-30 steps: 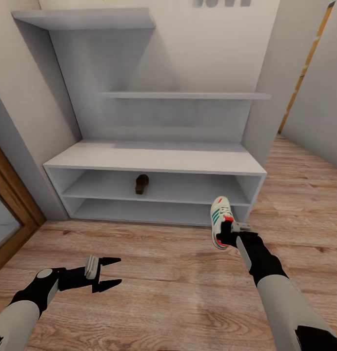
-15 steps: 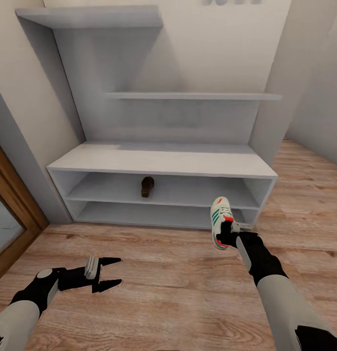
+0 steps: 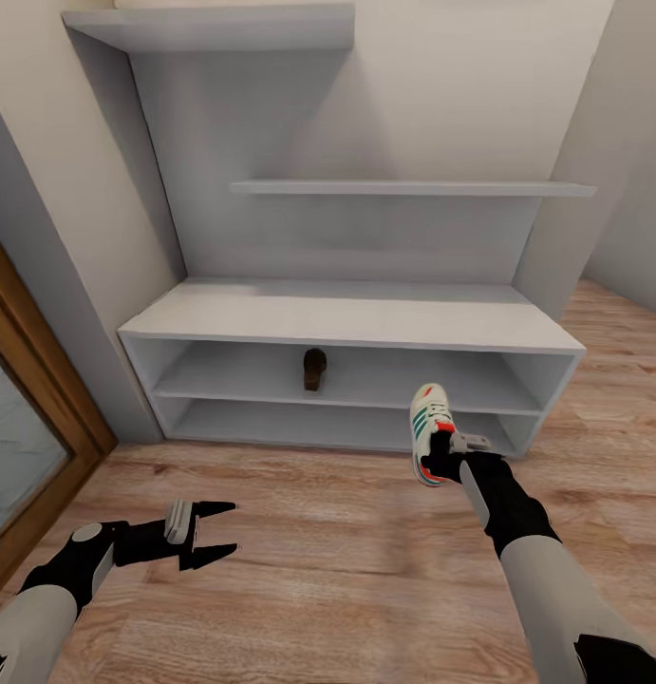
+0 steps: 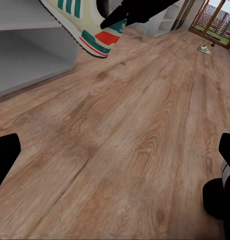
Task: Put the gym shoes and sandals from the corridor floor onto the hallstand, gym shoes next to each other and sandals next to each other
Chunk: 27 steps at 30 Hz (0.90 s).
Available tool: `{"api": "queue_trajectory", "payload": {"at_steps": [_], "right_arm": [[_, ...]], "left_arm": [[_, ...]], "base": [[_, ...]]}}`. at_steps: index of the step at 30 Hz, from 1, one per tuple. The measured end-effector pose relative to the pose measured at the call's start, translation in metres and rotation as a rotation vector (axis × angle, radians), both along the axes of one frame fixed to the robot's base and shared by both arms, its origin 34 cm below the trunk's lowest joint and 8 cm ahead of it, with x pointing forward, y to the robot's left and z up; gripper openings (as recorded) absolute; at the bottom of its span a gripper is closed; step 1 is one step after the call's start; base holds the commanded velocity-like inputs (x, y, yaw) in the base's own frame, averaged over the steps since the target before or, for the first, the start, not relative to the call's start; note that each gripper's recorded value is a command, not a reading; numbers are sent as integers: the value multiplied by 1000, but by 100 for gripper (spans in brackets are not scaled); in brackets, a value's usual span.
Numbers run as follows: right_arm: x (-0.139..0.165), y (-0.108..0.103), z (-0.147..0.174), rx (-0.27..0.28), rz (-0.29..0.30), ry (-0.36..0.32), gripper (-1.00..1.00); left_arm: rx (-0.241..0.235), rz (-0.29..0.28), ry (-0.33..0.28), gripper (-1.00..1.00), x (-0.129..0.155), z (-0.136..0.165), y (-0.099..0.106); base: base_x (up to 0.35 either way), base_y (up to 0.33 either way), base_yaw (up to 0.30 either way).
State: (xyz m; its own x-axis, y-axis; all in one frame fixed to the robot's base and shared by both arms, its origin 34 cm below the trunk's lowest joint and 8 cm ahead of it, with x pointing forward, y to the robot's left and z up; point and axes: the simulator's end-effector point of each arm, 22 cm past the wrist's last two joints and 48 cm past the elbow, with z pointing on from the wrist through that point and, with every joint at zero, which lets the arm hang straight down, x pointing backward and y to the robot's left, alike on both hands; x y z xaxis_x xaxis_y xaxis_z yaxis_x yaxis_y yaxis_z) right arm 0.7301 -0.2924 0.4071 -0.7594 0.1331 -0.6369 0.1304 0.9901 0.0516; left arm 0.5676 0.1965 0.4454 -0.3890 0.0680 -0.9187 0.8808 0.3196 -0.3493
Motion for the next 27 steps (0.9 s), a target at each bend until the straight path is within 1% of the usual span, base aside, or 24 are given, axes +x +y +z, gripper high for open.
{"api": "queue_trajectory", "payload": {"at_steps": [10, 12, 22, 27], "right_arm": [[1, 0, 2, 0, -1, -5, -100], [1, 0, 2, 0, -1, -5, -100], [1, -1, 2, 0, -1, -6, -100], [1, -1, 2, 0, -2, -4, -100]], "left_arm": [[0, 0, 0, 100, 0, 0, 0], [0, 1, 0, 100, 0, 0, 0], [0, 2, 0, 100, 0, 0, 1], [1, 0, 0, 100, 0, 0, 0]], "base": [[1, 304, 0], [0, 176, 0], [16, 31, 0], [258, 1, 0]]}}
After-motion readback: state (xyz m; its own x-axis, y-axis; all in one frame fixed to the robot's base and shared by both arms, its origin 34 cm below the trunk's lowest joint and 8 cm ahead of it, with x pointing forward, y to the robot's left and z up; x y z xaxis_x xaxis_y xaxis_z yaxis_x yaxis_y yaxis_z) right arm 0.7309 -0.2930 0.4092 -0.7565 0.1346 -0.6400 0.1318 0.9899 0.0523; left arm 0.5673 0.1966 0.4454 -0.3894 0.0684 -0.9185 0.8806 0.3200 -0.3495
